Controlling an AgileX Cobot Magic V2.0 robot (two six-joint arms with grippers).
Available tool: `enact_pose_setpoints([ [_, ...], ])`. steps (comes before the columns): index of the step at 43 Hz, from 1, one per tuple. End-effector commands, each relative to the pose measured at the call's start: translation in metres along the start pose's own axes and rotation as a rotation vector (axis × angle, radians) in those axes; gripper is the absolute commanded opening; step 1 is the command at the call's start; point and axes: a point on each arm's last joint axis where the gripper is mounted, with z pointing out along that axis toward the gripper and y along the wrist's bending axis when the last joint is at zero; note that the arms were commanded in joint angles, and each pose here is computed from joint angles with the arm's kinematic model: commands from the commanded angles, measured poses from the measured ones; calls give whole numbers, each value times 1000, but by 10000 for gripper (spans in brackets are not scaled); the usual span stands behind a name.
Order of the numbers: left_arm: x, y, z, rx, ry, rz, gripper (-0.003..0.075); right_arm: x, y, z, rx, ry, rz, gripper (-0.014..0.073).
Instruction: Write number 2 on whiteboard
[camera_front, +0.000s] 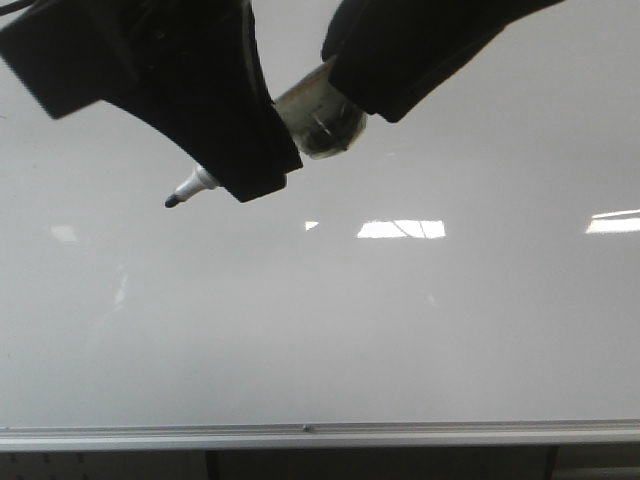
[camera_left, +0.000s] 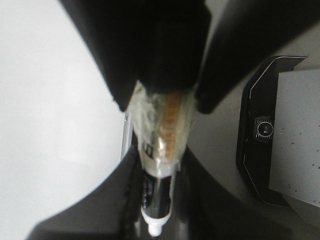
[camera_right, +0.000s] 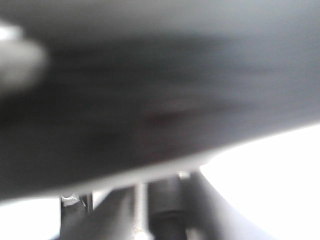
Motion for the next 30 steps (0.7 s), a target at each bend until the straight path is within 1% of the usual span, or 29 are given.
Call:
enact_pose_setpoints([
  [1,-10,3,-18,-56,-93,-2,-20,-12,-2,-13,32,-68,-11,53],
  [6,-10,3,-18,-57,-95,-3,-20,-12,-1,-13,28,-64,-12,-6],
  [9,-10,3,-18,-57,-95,-3,-13,-12,-1,-13,28,-64,-13,-16],
  [11,-10,3,-18,-57,-95,-3,11,-12,-1,-13,28,-64,-12,-19],
  [12,-10,3,-18,-57,-95,-3,32,-12,-1,-13,28,-64,-12,-19],
  [15,-10,3,-18,-56,-96,-5,137,-12,-1,-13,29,-64,-12,-19],
  [19,-10,3,-18,-54,-97,-13,318,-12,-1,-13,29,-64,-12,-19],
  [22,-10,3,-18,-54,-97,-16,414,-12,-1,-13,29,-64,-12,-19],
  [25,-10,4,-18,-54,-95,-18,468,-12,-1,-13,29,-64,-11,-19],
  [30,-8,4,-18,-48,-79,-62,473,-12,-1,-13,29,-64,-11,-19],
])
